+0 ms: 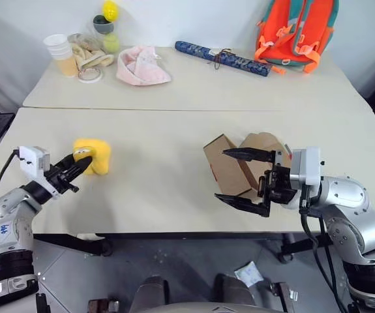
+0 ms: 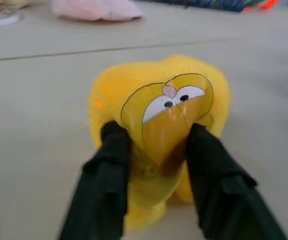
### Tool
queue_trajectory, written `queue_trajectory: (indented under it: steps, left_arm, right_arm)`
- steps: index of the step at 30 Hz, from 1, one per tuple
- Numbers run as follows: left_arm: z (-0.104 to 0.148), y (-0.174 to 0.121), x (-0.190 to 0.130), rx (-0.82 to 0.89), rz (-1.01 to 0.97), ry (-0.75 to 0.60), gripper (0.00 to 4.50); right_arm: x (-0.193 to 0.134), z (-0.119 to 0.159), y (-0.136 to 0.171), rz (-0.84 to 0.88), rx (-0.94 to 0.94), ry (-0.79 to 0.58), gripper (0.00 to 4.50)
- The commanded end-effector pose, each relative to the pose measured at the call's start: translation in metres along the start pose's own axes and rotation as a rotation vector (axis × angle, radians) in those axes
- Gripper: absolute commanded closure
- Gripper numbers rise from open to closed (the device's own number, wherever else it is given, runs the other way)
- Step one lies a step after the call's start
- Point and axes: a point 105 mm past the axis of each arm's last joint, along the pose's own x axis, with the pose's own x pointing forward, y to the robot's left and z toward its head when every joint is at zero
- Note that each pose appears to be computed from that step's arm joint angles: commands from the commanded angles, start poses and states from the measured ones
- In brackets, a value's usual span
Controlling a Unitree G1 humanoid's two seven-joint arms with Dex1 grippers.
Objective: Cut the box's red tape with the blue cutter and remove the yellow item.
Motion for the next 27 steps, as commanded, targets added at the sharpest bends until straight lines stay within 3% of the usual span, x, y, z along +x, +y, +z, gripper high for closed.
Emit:
queue_trajectory:
  steps: [1,6,13,22,27]
  left_arm:
    - [0.018,-0.002,0.0,0.022,-0.018,-0.047,1.49]
    - [0.031,0.005,-0.024,0.022,-0.033,-0.019,0.04]
    - [0.022,0.018,-0.08,0.186,-0.037,0.167,0.04]
    - [0.034,0.006,-0.11,0.315,-0.028,0.154,0.04]
    - [0.018,-0.015,-0.124,0.265,-0.025,0.166,0.04]
  right_arm:
    - [-0.004,0.005,0.001,0.005,-0.021,-0.007,0.0]
    - [-0.016,0.0,-0.005,-0.057,-0.041,0.043,0.0]
    - [-0.035,-0.004,-0.008,-0.031,0.008,0.115,0.0]
    - [-0.061,-0.014,0.004,-0.082,-0.035,0.184,0.0]
    - [-0.061,-0.012,0.002,-0.107,-0.061,0.169,0.0]
